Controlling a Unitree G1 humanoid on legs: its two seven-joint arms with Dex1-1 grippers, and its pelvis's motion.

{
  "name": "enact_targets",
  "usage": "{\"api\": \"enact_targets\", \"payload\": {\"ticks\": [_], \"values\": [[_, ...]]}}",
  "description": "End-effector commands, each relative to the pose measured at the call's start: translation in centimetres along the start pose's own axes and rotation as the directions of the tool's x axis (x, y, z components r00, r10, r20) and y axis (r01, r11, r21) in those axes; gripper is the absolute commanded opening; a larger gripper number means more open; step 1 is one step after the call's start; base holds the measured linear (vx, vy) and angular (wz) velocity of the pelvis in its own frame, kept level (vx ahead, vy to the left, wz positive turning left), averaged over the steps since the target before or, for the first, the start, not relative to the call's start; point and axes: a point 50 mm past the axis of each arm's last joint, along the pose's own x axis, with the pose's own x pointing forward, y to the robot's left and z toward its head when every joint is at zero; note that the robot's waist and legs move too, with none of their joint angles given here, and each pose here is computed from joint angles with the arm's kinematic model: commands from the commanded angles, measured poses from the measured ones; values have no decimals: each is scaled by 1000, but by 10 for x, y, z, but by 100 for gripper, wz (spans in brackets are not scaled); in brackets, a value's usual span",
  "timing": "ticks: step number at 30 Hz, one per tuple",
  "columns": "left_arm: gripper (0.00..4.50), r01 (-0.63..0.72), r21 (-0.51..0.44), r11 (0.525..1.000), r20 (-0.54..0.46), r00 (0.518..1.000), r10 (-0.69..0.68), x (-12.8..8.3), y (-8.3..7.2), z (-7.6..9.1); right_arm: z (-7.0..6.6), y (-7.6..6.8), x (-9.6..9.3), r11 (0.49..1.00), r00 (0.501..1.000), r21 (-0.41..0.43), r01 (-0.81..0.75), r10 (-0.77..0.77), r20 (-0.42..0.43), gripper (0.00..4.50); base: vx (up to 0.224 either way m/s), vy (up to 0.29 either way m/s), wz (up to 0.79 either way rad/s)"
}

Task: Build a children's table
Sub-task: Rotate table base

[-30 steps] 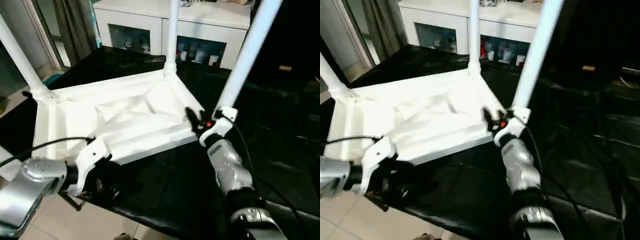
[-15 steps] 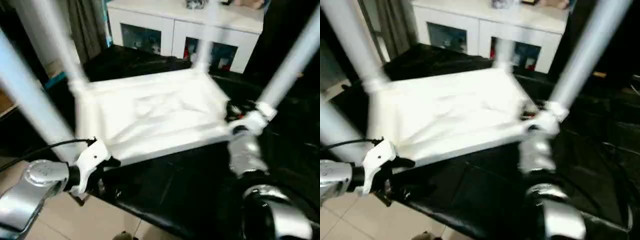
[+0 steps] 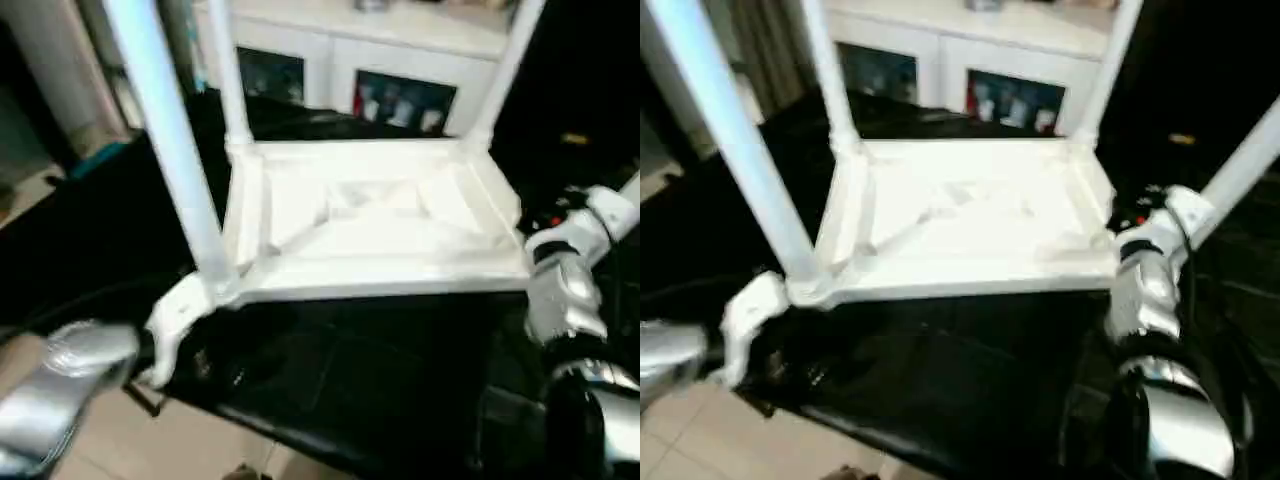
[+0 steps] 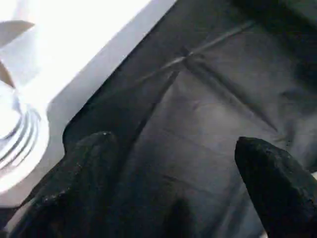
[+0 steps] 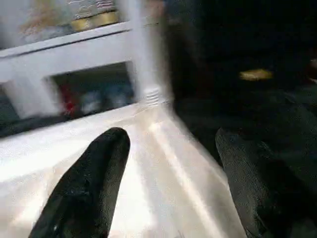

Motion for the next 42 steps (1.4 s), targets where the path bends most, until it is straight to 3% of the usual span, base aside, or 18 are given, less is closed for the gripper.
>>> {"api": "enact_targets", "payload": {"ticks": [1,4,5,6,11,15,18,19,21,25,33,36,40,42], "values": [[445,-14,-22,1000,23,1000,14,-24,4,2,-2,18,-5,981,982,-46,-190,189,-19,311,0,0,0],[445,-37,-44,998,-1,999,37,-46,8,-7,-5,22,-15,962,966,-86,-259,257,-33,311,0,0,0],[445,-93,-69,993,-3,996,93,-63,16,-11,-8,18,-27,965,971,-111,-237,236,-30,311,0,0,0],[445,-93,-69,993,-3,996,93,-63,16,-11,-8,18,-27,965,971,-111,-237,236,-30,311,0,0,0],[445,-251,-123,960,207,940,272,-81,42,1,-16,5,-60,956,960,-116,-270,259,-104,311,0,0,0],[445,-223,-173,959,336,902,271,-73,48,14,-13,-3,-82,916,915,-101,-389,371,-161,311,0,0,0],[445,-183,-171,968,350,907,233,-59,49,15,-13,-29,-94,924,922,-166,-344,300,-245,311,0,0,0],[445,-181,-171,968,352,907,232,-58,49,15,-13,-31,-94,926,924,-170,-336,290,-249,311,0,0,0],[445,-158,-184,970,385,896,220,-50,50,18,-10,-52,-101,944,934,-202,-263,196,-299,311,0,0,0],[445,-131,-196,972,415,887,203,-45,51,23,-9,-64,-108,948,923,-223,-226,135,-361,311,0,0,0],[445,-146,-202,968,346,915,210,-42,59,12,-20,-59,-115,940,884,-207,-272,159,-439,311,0,0,0],[445,-120,-198,973,367,911,187,-40,57,15,-26,-54,-114,935,873,-209,-286,164,-459,311,0,0,0],[445,-53,-169,984,443,888,124,-22,58,35,-47,-47,-111,922,828,-241,-303,129,-545,311,0,0,0],[445,-40,-155,987,454,885,107,-17,58,40,-51,-47,-110,925,819,-235,-298,122,-560,311,0,0,0]]}}
